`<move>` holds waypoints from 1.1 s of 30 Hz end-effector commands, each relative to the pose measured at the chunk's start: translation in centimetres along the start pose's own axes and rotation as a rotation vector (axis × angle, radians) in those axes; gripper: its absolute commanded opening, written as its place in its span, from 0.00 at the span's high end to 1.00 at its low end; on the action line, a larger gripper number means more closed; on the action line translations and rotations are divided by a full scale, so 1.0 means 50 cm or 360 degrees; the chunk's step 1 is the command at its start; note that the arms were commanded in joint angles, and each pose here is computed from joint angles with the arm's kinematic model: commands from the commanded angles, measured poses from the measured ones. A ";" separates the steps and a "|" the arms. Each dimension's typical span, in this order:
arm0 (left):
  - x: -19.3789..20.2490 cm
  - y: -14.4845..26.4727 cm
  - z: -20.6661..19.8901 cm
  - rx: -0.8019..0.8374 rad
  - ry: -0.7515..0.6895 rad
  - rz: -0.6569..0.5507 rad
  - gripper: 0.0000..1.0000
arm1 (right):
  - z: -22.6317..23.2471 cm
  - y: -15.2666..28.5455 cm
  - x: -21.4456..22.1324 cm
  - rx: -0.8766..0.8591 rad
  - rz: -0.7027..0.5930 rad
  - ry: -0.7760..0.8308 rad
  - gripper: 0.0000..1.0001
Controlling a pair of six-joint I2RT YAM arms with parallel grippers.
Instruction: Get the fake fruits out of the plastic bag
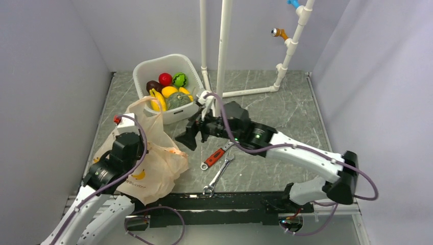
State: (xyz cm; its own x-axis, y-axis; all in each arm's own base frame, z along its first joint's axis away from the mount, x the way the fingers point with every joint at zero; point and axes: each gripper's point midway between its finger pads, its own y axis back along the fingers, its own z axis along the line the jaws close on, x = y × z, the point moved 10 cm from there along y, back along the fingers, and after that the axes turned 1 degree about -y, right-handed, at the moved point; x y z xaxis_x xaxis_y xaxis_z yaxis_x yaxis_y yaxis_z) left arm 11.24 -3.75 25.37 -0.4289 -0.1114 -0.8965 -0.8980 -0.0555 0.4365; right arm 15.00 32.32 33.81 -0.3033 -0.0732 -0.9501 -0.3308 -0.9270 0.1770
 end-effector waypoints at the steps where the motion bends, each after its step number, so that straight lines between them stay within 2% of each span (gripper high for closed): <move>1: -0.024 -0.025 0.011 -0.0372 0.0055 -0.0087 1.00 | -0.009 0.072 -0.003 0.0145 -0.0046 0.0054 0.00; 4: -0.052 -0.030 0.023 -0.0635 0.0064 -0.0153 1.00 | -0.024 0.125 0.009 0.0348 -0.0082 0.0051 0.00; 6: -0.085 -0.031 0.022 -0.0722 0.0090 -0.0233 1.00 | -0.030 0.156 0.016 0.0438 -0.0108 0.0053 0.00; 11: -0.185 -0.051 0.008 -0.0768 0.0112 -0.0395 1.00 | -0.040 0.216 0.034 0.0597 -0.0149 0.0024 0.00; 18: -0.264 -0.094 0.028 -0.0784 0.0107 -0.0413 1.00 | -0.059 0.274 0.066 0.0848 -0.0116 -0.0023 0.00; 19: -0.262 -0.096 0.026 -0.0748 0.0103 -0.0394 0.94 | -0.061 0.282 0.071 0.0887 -0.0119 -0.0038 0.00; 20: -0.257 -0.096 0.023 -0.0712 0.0110 -0.0364 0.83 | -0.065 0.289 0.076 0.0937 -0.0127 -0.0059 0.00; 22: -0.233 -0.093 0.019 -0.0633 0.0126 -0.0262 0.44 | -0.074 0.305 0.087 0.1068 -0.0117 -0.0096 0.00; 23: -0.219 -0.087 0.017 -0.0585 0.0136 -0.0208 0.29 | -0.081 0.314 0.088 0.1172 -0.0130 -0.0115 0.00; 24: -0.208 -0.077 0.014 -0.0526 0.0162 -0.0161 0.17 | -0.085 0.323 0.090 0.1253 -0.0133 -0.0136 0.00; 26: -0.196 -0.050 0.004 -0.0344 0.0196 -0.0076 0.02 | -0.092 0.343 0.086 0.1402 -0.0161 -0.0169 0.00; 29: -0.196 0.008 0.002 -0.0186 0.0304 -0.0068 0.01 | -0.093 0.378 0.063 0.1566 -0.0220 -0.0208 0.00; 33: -0.223 0.096 0.008 0.0046 0.0370 -0.0272 0.01 | -0.088 0.422 0.025 0.1704 -0.0298 -0.0214 0.00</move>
State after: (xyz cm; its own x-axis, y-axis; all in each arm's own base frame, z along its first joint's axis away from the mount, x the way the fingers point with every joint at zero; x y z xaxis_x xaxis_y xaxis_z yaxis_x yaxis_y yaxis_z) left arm 15.38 -2.08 33.61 -0.3423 -0.2449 -0.9071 -0.8870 -0.2343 0.3979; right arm 11.93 13.90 31.77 -0.3222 0.0401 -0.9458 -0.9137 -0.2745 0.2996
